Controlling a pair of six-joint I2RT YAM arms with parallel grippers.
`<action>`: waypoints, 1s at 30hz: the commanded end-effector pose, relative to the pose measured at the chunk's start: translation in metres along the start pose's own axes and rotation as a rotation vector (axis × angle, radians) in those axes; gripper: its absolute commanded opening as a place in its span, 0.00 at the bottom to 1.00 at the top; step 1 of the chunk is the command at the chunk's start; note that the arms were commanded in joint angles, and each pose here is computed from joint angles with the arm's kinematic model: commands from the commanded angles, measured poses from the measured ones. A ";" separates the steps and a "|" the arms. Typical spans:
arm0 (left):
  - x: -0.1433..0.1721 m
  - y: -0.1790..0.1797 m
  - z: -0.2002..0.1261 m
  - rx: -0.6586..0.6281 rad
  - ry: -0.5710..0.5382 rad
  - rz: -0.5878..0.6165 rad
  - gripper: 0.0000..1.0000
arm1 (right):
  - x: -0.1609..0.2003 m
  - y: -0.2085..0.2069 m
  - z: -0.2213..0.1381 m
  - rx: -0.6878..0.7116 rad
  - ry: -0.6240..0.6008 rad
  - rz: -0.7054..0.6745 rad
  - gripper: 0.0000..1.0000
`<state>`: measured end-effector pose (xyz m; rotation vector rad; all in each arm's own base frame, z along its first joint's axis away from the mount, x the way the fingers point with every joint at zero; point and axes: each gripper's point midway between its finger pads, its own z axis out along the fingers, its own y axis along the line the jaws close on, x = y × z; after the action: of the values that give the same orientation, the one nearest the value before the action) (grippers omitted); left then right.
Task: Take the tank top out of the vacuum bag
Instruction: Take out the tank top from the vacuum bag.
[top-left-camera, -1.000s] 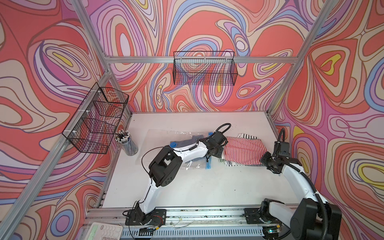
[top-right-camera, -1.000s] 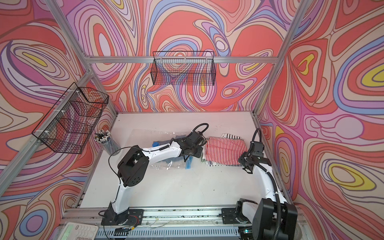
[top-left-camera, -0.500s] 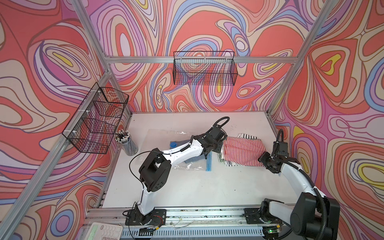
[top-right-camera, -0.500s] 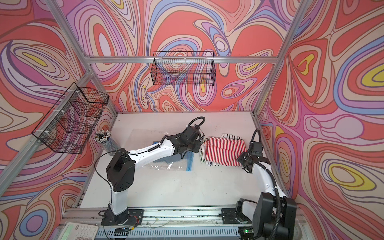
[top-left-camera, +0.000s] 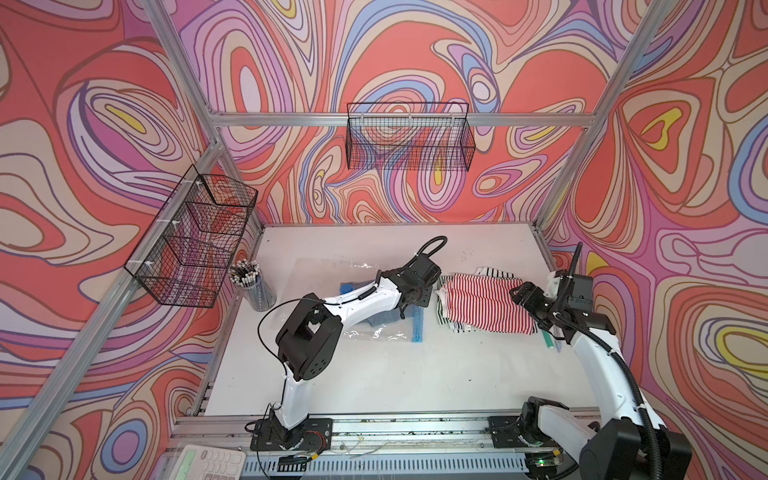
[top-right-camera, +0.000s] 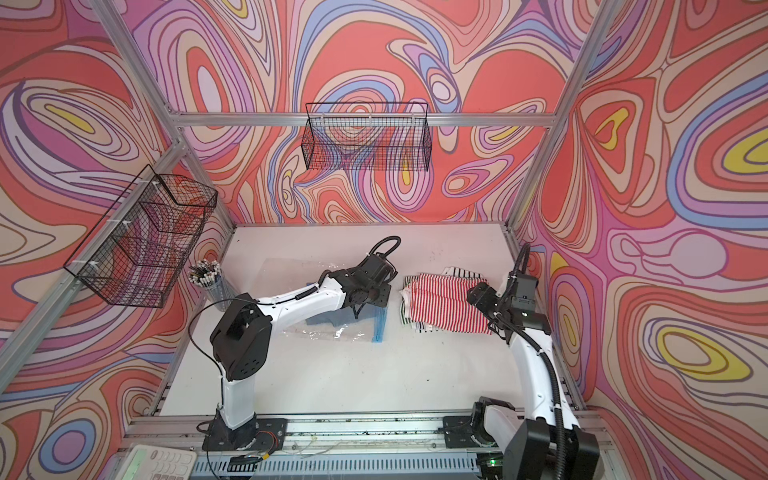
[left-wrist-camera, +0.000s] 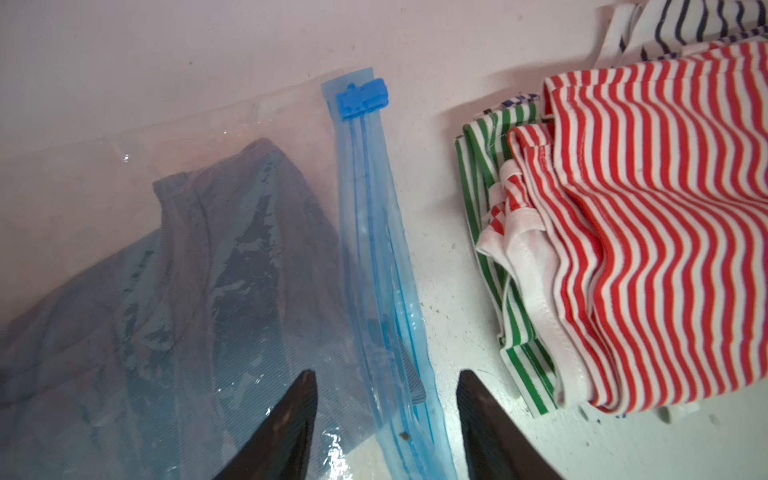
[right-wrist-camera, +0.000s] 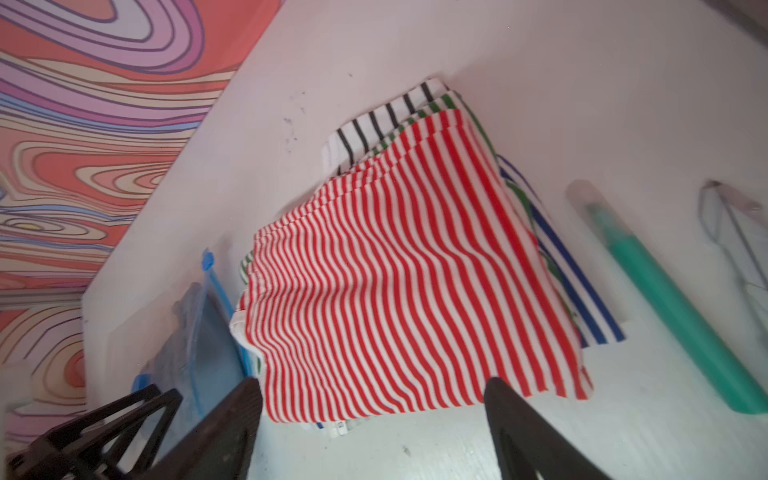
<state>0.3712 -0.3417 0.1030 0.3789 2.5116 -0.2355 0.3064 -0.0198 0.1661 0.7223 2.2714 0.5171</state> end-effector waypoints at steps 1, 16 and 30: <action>0.021 0.008 0.017 -0.056 0.075 0.003 0.58 | 0.000 0.034 -0.010 -0.159 0.006 -0.003 0.88; 0.023 0.020 0.048 -0.135 0.105 0.028 0.53 | 0.019 0.070 0.015 -0.216 0.043 -0.082 0.88; 0.015 0.034 0.043 -0.066 0.090 -0.020 0.42 | 0.038 0.089 0.039 -0.212 0.050 -0.076 0.88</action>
<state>0.3970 -0.3117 0.0449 0.3318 2.6194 -0.0849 0.3394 0.0800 0.1741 0.4773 2.2565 0.7581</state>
